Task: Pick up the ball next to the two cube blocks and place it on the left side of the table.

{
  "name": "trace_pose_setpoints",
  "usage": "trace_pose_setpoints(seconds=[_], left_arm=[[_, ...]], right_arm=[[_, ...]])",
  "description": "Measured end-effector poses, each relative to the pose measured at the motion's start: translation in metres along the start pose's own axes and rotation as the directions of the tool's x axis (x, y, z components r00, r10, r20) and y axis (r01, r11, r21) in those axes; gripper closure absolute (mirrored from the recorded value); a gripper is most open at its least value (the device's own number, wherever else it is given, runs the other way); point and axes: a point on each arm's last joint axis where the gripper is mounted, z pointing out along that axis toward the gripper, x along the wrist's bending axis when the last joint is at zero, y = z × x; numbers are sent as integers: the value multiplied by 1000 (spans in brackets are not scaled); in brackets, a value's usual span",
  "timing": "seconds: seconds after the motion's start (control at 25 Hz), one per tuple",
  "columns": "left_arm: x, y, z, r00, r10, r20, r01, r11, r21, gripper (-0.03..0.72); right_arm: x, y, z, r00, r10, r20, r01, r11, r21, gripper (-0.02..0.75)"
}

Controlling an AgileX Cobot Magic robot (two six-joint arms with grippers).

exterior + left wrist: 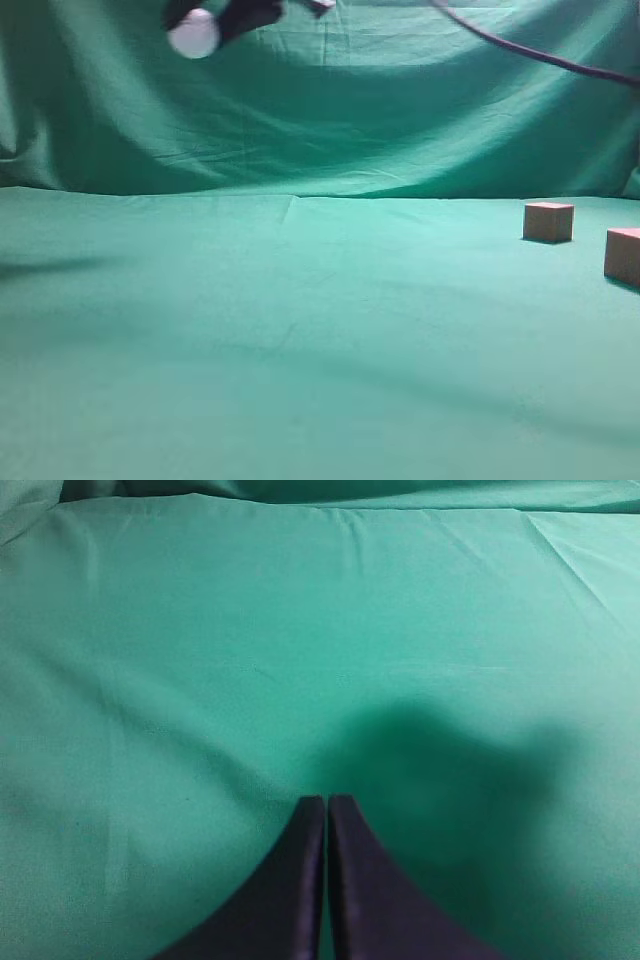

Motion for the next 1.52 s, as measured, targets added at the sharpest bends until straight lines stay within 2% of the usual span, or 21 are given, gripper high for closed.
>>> trace_pose_setpoints(seconds=[0.28,0.48,0.56,0.68,0.96,1.0,1.16,1.32,1.44,1.52], left_arm=[[0,0,0,1000,0,0,0,1000,0,688],[0,0,0,1000,0,0,0,1000,0,688],[0,0,0,1000,0,0,0,1000,0,688],[0,0,0,1000,0,0,0,1000,0,688],[0,0,0,1000,0,0,0,1000,0,688],[0,0,0,1000,0,0,0,1000,0,688],[0,0,0,1000,0,0,0,1000,0,688],[0,0,0,1000,0,0,0,1000,0,688],[0,0,0,1000,0,0,0,1000,0,688],[0,0,0,1000,0,0,0,1000,0,688]], right_arm=[[27,-40,98,991,-21,-129,28,998,51,431],[47,-68,132,978,-99,-186,103,995,9,431],[48,-74,140,972,-156,-177,152,988,-32,431],[45,-82,148,965,-204,-163,196,979,-59,431],[39,-97,158,967,-206,-149,201,978,-49,431],[39,-98,159,967,-206,-149,201,978,-49,364],[38,-97,158,968,-205,-146,200,979,-51,209],[34,-88,152,965,-208,-162,201,978,-57,214],[37,-57,129,955,-234,-181,218,970,-106,214],[41,-27,103,941,-261,-214,235,962,-139,335]])
